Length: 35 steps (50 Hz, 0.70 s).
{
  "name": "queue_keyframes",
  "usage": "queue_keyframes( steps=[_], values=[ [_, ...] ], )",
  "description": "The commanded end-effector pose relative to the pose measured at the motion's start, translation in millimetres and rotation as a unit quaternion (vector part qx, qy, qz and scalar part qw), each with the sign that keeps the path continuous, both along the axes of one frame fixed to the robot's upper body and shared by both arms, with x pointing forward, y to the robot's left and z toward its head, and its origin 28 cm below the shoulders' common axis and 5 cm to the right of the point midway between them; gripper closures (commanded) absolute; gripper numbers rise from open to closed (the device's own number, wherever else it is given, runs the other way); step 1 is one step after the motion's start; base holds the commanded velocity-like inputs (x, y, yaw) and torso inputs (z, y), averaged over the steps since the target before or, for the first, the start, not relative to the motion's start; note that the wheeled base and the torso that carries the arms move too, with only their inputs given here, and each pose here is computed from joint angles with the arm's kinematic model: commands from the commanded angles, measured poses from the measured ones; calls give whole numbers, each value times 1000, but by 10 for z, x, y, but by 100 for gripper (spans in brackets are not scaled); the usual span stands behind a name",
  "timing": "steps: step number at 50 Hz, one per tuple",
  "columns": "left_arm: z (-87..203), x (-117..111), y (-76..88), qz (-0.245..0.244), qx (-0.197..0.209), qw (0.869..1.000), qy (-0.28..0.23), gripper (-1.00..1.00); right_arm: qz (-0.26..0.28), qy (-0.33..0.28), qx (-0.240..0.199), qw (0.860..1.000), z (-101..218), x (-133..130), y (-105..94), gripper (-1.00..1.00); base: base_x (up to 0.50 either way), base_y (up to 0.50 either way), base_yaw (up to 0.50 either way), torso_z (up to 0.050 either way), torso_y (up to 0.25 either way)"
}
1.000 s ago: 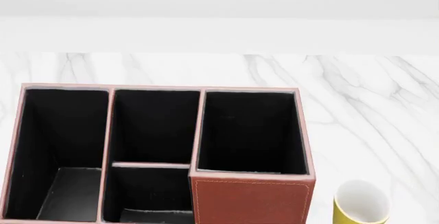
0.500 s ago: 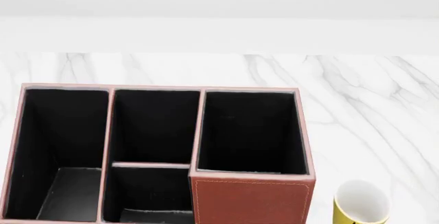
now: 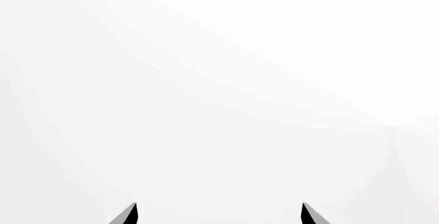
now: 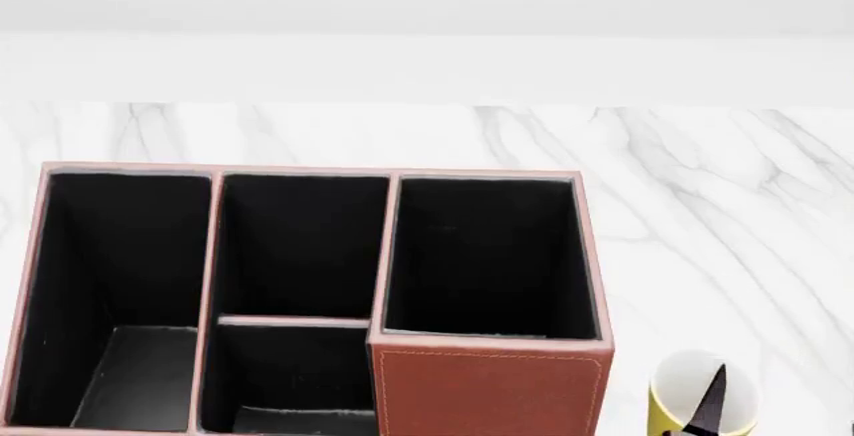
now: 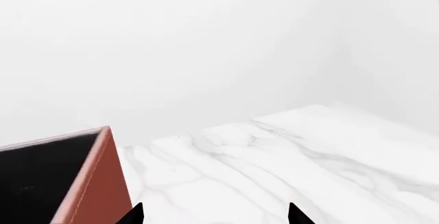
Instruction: Pick up the yellow and white mug and place it to the right of the caddy.
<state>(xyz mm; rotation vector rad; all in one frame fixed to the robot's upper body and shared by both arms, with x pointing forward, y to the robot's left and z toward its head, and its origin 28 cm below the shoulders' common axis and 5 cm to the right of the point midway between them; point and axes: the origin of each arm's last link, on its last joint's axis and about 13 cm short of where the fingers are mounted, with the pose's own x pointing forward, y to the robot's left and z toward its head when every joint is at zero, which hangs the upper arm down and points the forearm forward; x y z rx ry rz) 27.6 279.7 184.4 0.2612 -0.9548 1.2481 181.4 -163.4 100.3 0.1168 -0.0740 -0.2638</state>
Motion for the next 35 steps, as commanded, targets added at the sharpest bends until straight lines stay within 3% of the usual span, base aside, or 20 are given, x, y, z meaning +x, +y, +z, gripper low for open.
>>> queue_keyframes(
  steps=[1,35],
  values=[
    [0,-12,0,-14,2,1000,13,-100,5,-86,-30,996,301,-25,-48,-100,0,0,0,0,0],
    [-5,-8,-6,-16,1,1000,14,-100,35,-214,-52,975,972,-520,112,-100,0,0,0,0,0]
  ],
)
